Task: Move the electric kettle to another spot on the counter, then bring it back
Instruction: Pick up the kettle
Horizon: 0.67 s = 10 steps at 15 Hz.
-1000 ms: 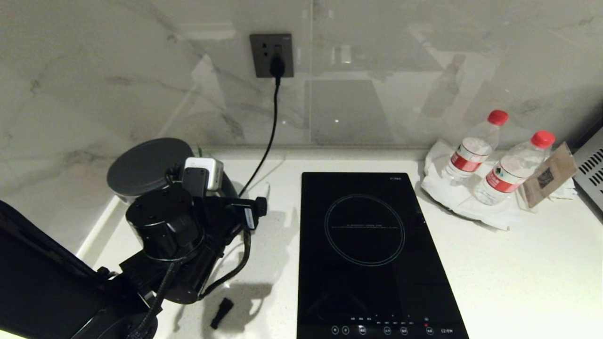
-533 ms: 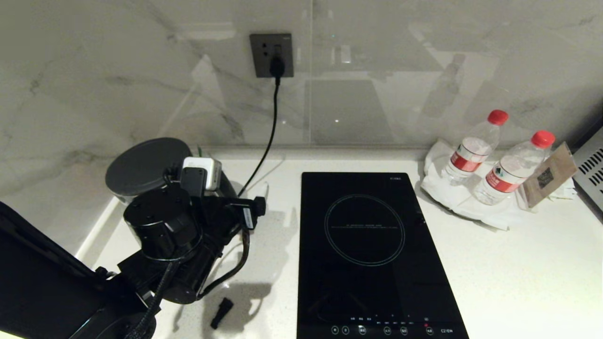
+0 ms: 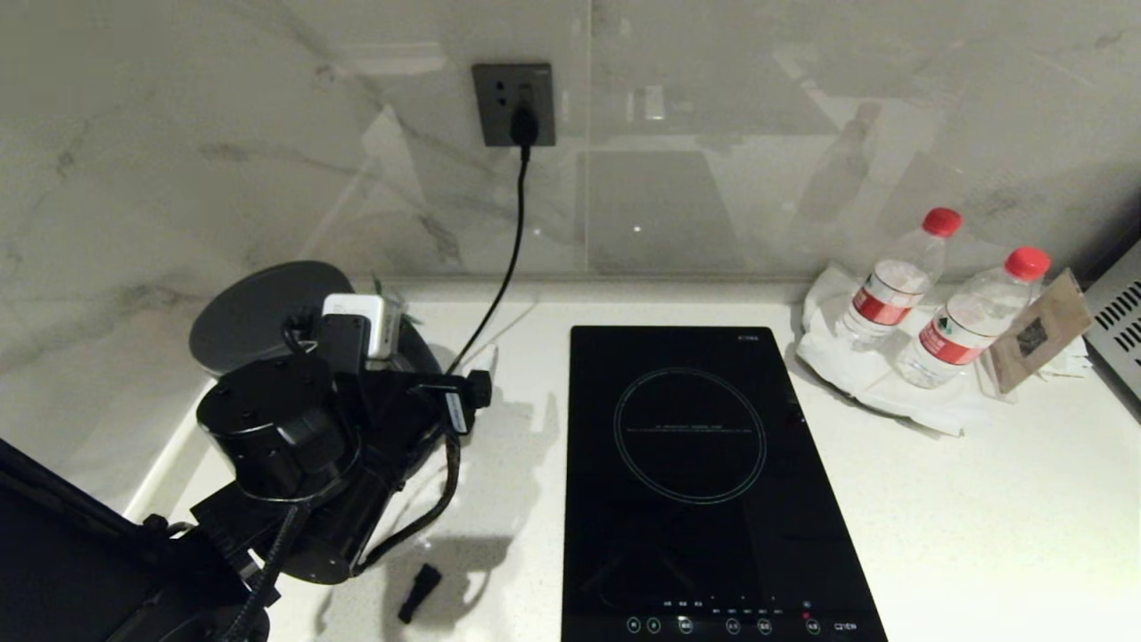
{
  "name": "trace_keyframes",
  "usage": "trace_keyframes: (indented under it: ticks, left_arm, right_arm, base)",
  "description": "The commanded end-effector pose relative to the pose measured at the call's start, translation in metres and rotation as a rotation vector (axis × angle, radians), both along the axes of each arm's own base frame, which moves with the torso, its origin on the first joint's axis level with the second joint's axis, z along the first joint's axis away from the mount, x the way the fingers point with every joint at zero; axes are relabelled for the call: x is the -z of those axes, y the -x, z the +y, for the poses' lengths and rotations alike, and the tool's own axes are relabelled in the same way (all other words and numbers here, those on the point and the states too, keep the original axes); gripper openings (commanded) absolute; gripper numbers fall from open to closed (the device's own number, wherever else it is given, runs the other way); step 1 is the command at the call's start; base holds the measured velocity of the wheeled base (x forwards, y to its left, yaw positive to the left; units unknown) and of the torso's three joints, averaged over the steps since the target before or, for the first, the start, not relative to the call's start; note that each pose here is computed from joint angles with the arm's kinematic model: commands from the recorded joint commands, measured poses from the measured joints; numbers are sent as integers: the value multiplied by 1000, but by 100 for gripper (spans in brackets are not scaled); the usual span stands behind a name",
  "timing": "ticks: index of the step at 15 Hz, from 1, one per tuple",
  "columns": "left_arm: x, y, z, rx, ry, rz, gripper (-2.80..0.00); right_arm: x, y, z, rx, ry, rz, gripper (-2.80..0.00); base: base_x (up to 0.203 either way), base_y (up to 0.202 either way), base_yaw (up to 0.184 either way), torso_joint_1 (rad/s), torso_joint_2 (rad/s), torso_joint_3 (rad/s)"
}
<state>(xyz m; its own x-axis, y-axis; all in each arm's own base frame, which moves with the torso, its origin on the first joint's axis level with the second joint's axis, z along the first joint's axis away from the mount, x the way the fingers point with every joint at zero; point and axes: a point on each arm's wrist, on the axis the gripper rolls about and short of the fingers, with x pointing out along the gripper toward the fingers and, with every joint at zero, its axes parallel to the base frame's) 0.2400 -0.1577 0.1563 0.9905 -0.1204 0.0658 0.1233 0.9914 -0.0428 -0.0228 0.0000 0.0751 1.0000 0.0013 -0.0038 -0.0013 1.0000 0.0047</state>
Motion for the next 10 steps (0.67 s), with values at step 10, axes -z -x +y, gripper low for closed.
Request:
trace_keyframes:
  ticks: [10]
  left_arm:
    - [-1, 1, 1, -4, 4, -5, 0]
  right_arm:
    - [0, 0, 0, 0, 0, 1, -280]
  base:
    - [0, 0, 0, 0, 0, 0]
